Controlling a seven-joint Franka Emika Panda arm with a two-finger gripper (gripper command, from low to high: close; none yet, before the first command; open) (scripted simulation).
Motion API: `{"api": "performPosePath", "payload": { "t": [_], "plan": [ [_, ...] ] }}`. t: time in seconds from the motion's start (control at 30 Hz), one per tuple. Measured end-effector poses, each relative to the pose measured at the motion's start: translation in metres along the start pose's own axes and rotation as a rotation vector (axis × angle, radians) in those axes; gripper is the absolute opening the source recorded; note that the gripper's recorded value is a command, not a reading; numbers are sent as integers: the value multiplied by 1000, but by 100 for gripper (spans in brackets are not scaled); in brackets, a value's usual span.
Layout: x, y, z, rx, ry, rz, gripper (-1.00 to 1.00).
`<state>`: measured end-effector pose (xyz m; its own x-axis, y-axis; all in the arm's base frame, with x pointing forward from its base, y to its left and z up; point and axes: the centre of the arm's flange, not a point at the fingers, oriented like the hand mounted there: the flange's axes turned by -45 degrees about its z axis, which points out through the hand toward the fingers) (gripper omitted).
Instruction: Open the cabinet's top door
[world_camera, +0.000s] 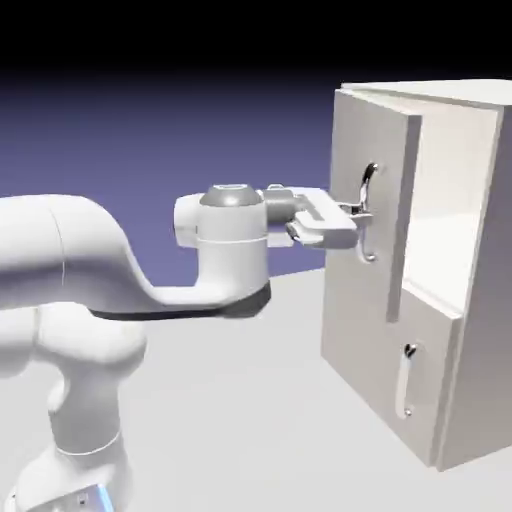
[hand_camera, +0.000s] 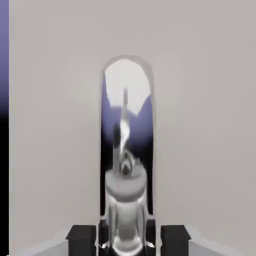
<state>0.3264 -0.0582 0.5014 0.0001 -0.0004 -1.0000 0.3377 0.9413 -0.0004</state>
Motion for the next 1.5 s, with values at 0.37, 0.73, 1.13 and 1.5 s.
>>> {"api": "performPosePath", "payload": {
  "t": [0.37,0.73,1.13,1.5],
  "plan": [
    [0,41,-74,224,0,0,-100],
    [0,89,-129,417,0,0,-100],
    [0,172,-189,688,1,1,-100],
    [0,262,-223,941,1,1,-100]
  ]
}}
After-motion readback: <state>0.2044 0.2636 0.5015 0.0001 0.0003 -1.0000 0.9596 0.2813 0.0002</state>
